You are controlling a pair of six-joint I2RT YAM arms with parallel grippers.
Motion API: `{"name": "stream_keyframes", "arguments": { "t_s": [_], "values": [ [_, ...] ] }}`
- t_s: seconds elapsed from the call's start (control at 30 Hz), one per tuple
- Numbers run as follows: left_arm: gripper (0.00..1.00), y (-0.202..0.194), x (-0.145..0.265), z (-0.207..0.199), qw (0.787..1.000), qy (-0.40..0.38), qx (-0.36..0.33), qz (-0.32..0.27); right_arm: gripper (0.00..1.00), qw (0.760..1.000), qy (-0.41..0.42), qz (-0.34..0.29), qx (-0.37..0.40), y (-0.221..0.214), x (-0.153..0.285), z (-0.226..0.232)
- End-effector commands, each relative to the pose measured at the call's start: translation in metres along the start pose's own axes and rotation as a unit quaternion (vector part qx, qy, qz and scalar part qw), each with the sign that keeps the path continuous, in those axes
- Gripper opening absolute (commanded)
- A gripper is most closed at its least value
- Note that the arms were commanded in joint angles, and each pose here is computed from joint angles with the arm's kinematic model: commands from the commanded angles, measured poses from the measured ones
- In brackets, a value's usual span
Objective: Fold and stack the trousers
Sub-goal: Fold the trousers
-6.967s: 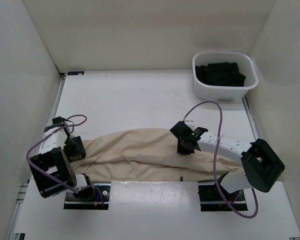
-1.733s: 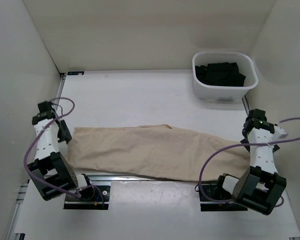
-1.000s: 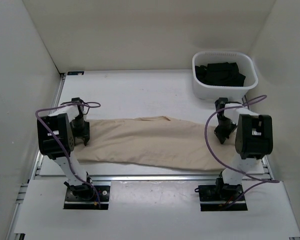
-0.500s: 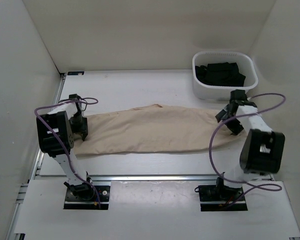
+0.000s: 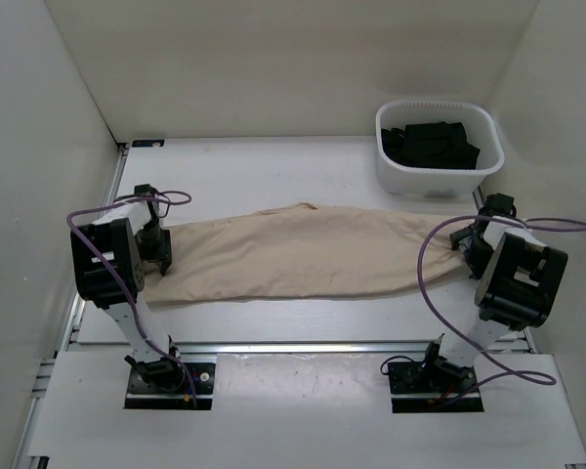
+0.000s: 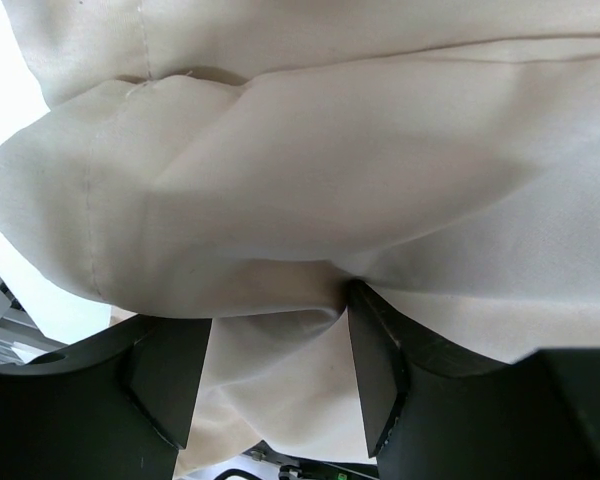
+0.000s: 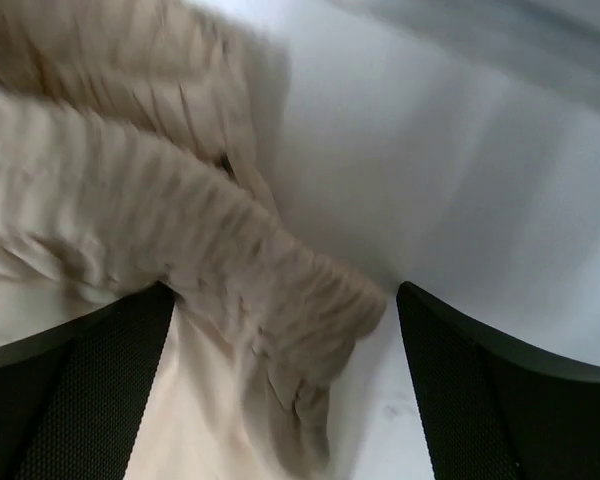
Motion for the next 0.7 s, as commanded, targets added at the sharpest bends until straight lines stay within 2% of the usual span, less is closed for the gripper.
{"name": "stream_keyframes", "arguments": {
  "t_s": [0.0, 0.07, 0.1, 0.17, 0.2, 0.23, 0.3, 0.47, 0.6, 0.67],
  "values": [
    [0.68, 0.009, -0.026, 0.002, 0.999, 0.029, 0.028, -0.029, 0.96, 0.998, 0.05, -0.018, -0.023, 0.016, -0.026, 0.029],
    [0.68, 0.009, -0.026, 0.003, 0.999, 0.034, 0.028, -0.028, 0.89, 0.998, 0.046, 0.003, -0.04, 0.017, -0.032, 0.031],
    [0.68, 0.009, -0.026, 0.003, 0.999, 0.034, 0.028, -0.028, 0.76, 0.998, 0.039, 0.016, -0.044, 0.013, -0.039, 0.031],
    [0.68, 0.009, -0.026, 0.003, 0.998, 0.038, 0.028, -0.027, 0.59, 0.998, 0.036, 0.032, -0.051, 0.012, -0.041, 0.028],
    [0.68, 0.009, -0.026, 0.003, 0.998, 0.038, 0.028, -0.027, 0.47, 0.998, 0.031, 0.036, -0.05, 0.011, -0.044, 0.027],
    [0.68, 0.009, -0.026, 0.003, 0.998, 0.038, 0.028, -0.027, 0.2, 0.998, 0.026, 0.039, -0.049, 0.008, -0.046, 0.024],
    [0.69, 0.009, -0.026, 0.003, 0.998, 0.038, 0.028, -0.027, 0.01, 0.998, 0.015, 0.032, -0.048, 0.006, -0.047, 0.018],
    [0.69, 0.008, -0.023, 0.004, 0.998, 0.038, 0.028, -0.027, 0.0, 0.999, 0.036, 0.02, -0.017, 0.006, -0.037, 0.02],
    [0.69, 0.008, -0.016, 0.001, 0.999, 0.029, 0.025, -0.037, 0.0, 0.995, 0.025, -0.072, 0.06, 0.005, 0.018, 0.031],
    [0.69, 0.008, -0.014, 0.001, 0.998, 0.026, 0.026, -0.043, 0.0, 0.983, 0.002, -0.161, 0.089, 0.003, 0.054, 0.038]
  ]
}}
Point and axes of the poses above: each gripper's point midway between its finger pads, its own x axis back along the fingers, its own z axis along the line the jaws close on, y = z × x, the point moved 10 cm from there along x, back along the fingers, and after that the axes turned 11 degrees about -x, right-handed, at the moved point
